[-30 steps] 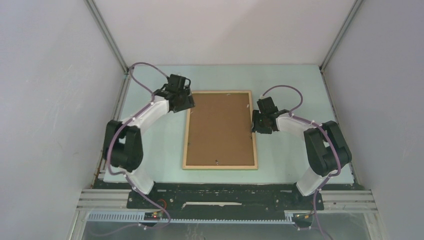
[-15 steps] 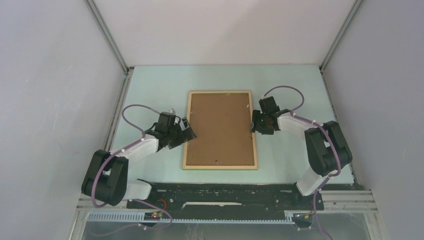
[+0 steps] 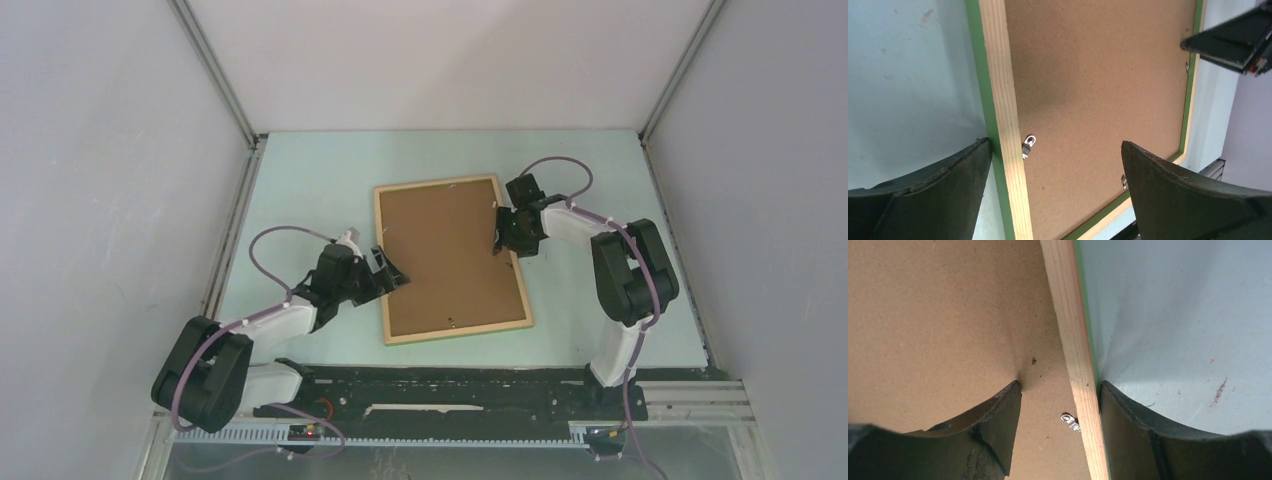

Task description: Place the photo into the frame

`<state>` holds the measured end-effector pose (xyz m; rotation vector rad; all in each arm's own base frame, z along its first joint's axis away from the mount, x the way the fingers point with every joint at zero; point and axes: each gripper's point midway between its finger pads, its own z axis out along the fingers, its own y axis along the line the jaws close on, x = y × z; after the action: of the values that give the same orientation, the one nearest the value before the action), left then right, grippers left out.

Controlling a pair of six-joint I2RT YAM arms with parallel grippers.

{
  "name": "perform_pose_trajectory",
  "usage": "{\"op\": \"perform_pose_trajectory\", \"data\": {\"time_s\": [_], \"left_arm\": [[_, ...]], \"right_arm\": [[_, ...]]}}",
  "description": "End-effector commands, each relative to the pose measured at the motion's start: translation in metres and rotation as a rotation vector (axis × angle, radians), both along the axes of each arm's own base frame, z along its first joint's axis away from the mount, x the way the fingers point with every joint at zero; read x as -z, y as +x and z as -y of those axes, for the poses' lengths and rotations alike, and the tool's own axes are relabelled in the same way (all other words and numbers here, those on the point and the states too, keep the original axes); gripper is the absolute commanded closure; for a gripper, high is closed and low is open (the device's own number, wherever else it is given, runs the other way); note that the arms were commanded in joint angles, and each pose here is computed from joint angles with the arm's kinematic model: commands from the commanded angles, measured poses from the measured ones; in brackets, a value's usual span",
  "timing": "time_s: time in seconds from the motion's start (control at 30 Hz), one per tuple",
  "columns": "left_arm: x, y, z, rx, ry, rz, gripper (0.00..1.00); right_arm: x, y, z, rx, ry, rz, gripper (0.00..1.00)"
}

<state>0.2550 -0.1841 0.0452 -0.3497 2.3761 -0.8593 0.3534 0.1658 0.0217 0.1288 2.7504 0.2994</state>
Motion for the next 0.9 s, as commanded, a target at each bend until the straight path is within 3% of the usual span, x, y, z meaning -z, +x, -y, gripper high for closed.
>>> {"op": "perform_pose_trajectory", "data": {"time_s": [0.0,0.3,0.5,0.87], "left_arm": [[0.01,-0.05,0.027,0.092,-0.12,-0.118,0.01],[0.018,-0.069,0.031,0.108,-0.124,-0.13,0.01],[0.019,-0.059,0.019,0.082,-0.026,-0.094,0.0],[0.021,-0.061,0.006,0.056,0.02,-0.048,0.0]], "right_arm": [[-0.014,0.001,-0.026,-0.049,0.084,-0.005,0.36],[-0.02,-0.016,-0.012,-0.069,0.033,0.003,0.36],[-0.028,0.03,0.014,0.002,0.065,0.07,0.29],[-0.035,0.105,0.015,0.065,0.039,0.081,0.3]]}}
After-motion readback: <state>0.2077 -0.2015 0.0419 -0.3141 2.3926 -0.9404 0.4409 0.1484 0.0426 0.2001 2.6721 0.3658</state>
